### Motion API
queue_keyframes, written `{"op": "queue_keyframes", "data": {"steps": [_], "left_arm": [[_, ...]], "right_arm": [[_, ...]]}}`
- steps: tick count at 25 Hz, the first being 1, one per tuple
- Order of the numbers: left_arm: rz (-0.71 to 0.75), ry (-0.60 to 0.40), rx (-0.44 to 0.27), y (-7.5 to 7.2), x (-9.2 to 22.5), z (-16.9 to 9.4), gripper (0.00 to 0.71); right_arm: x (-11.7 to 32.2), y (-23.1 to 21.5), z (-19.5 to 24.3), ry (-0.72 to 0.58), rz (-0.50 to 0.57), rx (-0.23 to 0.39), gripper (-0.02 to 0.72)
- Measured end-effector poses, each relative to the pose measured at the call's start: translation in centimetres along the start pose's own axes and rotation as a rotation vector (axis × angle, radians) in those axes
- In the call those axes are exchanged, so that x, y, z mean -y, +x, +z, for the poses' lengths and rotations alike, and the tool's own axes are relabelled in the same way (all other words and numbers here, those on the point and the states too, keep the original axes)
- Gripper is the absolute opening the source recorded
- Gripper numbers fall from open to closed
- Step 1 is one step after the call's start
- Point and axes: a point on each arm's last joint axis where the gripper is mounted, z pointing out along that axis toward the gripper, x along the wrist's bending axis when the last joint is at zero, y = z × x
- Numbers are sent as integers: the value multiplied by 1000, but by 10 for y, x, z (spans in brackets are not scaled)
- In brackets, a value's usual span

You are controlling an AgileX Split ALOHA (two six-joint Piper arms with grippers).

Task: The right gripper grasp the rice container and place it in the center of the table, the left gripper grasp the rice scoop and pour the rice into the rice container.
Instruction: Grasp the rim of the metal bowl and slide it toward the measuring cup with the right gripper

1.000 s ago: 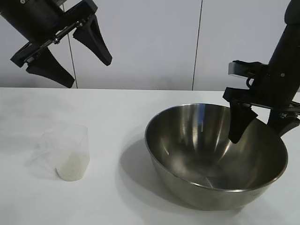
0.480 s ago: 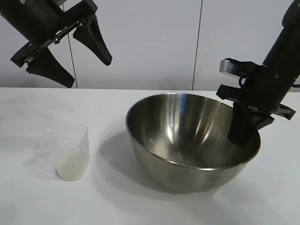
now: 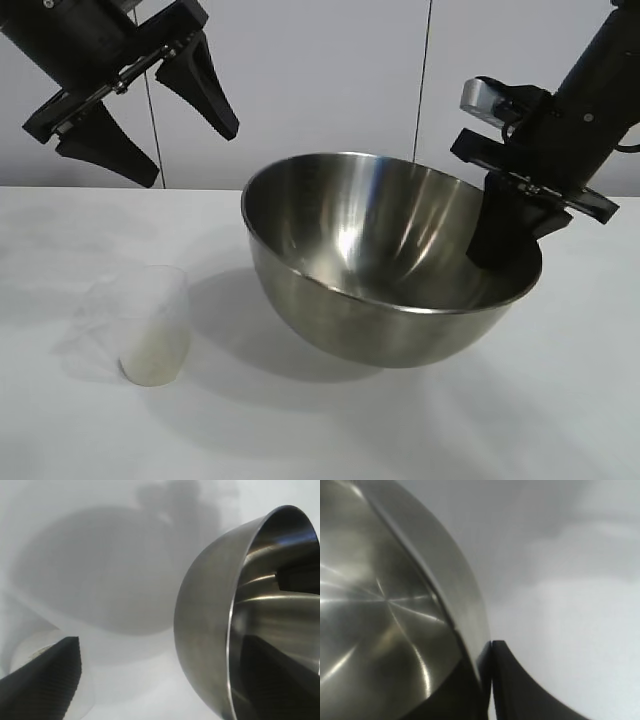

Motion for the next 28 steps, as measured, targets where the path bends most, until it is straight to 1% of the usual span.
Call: {"op": "queue_keyframes", "data": {"steps": [3,6,9,12,18,19,20,24,26,28], "left_arm": [[0,0,0,0,0,0,620],[0,0,0,0,0,0,620],[0,0,0,0,0,0,620],[0,0,0,0,0,0,620],[0,0,0,0,0,0,620],[0,0,0,0,0,0,620],[0,0,0,0,0,0,620],[0,0,0,0,0,0,620],[0,0,0,0,0,0,620],[0,0,0,0,0,0,620]], "right_arm": [[-2,14,7,8,-15,29,19],[-1,18,17,38,0,54,19],[-2,11,33,75,39,64,19],[-3,5,45,82,60,72,19],[-5,4,46,58,67,75,29],[-6,5,46,56,70,71,54],[-6,5,46,53,73,66,94],[-6,6,46,51,83,60,309],[-6,7,43,45,88,60,352],[-7,8,36,30,86,69,367]]}}
